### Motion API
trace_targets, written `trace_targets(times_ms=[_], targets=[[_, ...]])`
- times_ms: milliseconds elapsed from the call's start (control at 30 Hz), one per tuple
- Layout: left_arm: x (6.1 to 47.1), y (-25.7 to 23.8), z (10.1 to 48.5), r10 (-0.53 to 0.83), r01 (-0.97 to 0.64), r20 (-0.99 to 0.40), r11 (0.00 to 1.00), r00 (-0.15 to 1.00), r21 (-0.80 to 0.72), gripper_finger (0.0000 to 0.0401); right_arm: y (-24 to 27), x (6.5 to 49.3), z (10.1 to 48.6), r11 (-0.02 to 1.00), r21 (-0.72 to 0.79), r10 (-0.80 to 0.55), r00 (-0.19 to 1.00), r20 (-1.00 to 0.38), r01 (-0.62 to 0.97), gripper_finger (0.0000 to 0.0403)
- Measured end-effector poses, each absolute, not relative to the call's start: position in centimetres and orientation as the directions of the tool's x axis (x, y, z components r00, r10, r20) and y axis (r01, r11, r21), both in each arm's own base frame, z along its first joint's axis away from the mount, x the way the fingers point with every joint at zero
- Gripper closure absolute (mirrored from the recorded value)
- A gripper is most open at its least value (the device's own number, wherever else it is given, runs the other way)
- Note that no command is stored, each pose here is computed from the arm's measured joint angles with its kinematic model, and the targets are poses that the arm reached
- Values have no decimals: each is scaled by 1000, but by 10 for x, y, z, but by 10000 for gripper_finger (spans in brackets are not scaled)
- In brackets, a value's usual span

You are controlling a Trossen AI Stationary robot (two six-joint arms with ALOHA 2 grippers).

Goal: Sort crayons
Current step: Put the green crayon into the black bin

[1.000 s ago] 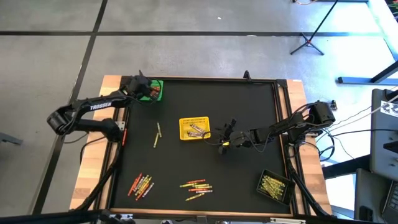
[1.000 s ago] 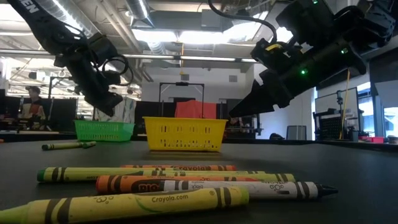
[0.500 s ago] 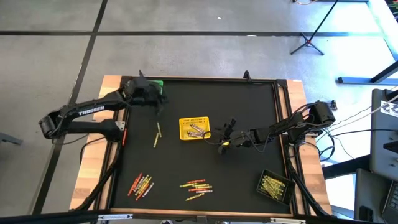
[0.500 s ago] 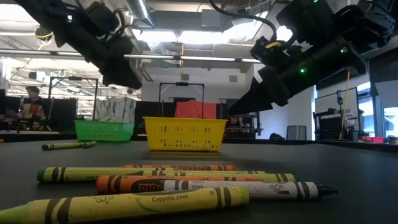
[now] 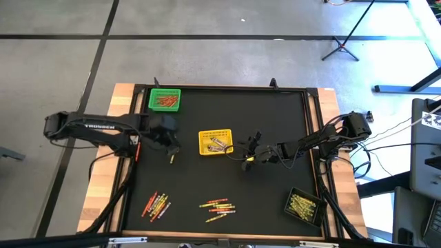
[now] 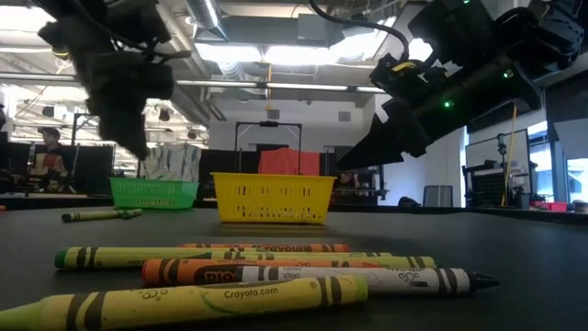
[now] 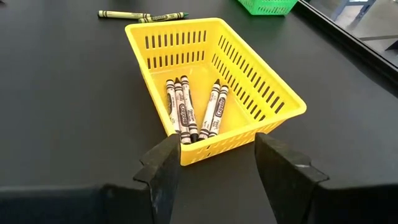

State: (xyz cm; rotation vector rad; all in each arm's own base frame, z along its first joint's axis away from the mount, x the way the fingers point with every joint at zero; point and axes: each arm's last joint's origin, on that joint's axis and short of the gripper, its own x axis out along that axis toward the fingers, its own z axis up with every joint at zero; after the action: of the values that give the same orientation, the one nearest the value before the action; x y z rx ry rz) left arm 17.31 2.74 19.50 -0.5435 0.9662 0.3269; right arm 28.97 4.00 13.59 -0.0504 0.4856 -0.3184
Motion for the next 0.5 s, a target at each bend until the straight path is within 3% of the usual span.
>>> trace_targets(times_ms=[167, 500], targets=[[168, 10, 191, 77, -601, -886, 761, 457, -244, 315, 40, 290, 136, 950, -123, -313, 836, -451, 289, 201], [164, -17, 165, 93, -685, -895, 679, 436, -264, 315, 40, 290, 136, 949, -121, -313, 836, -451, 290, 201]])
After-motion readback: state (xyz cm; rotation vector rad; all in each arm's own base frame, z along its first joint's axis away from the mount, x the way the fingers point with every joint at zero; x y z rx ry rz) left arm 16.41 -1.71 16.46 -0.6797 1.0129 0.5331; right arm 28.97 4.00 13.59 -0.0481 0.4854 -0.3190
